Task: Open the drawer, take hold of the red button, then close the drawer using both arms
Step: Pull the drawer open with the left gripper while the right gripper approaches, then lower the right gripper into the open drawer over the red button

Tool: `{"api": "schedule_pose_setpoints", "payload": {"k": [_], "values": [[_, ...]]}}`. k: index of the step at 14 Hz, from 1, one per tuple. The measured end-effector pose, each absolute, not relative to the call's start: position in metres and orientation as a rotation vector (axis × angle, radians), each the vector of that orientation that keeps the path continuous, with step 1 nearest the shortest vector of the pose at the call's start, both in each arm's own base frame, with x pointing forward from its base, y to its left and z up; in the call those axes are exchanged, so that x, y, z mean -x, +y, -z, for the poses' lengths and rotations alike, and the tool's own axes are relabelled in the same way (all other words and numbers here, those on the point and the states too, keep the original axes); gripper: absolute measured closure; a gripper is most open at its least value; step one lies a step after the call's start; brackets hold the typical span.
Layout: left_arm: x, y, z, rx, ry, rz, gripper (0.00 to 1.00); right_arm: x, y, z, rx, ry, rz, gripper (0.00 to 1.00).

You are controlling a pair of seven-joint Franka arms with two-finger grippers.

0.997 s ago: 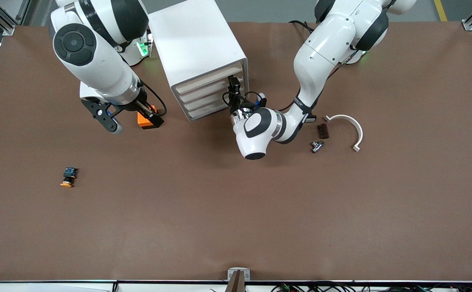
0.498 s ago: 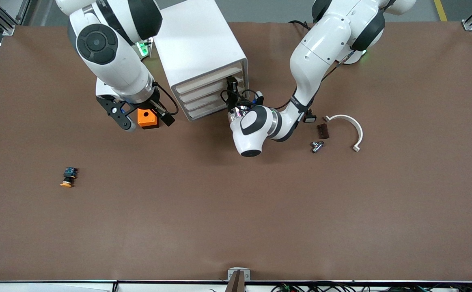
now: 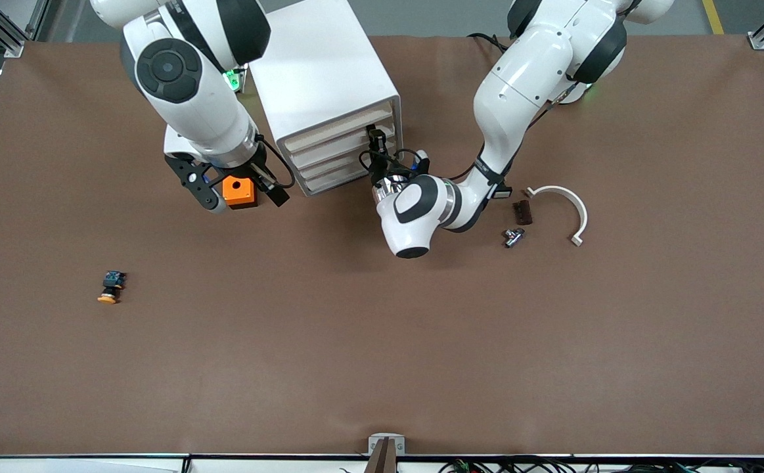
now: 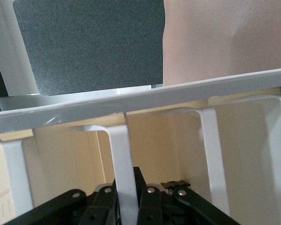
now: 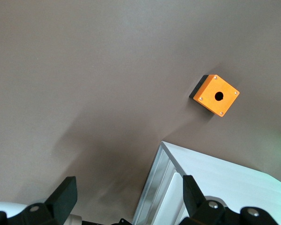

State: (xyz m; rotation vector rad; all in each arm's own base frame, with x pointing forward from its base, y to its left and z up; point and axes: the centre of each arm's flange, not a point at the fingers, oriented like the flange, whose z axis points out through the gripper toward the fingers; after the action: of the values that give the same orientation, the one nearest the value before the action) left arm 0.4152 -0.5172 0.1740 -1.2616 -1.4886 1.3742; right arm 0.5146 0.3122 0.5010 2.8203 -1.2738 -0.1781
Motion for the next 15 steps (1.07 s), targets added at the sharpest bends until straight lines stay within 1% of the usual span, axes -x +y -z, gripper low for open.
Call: {"api": "schedule_pose_setpoints", "payload": {"k": [3,7,12,15], "values": [[-0.429,-0.507,-0.174,1.247,-1.512,-1.392,0.91,-0.514,0.316,-0.495,-2.814,-1.267,0.185,0.00],[-0.459,-0.483,-0.174,1.216,-1.575,-1.437,0.89,-0.512,0.323,-0.487,-2.805,-1.254,0.195,0.00],[-0.491,-0.456,-0.175,1.185,-1.649,-1.489,0.89,-0.514,0.331,-0.464,-2.777,-1.245,0.217,0.00],[-0.508,-0.440,-0.175,1.166,-1.689,-1.516,0.86,-0.512,0.341,-0.456,-2.773,-1.242,0.220,0.00]]}}
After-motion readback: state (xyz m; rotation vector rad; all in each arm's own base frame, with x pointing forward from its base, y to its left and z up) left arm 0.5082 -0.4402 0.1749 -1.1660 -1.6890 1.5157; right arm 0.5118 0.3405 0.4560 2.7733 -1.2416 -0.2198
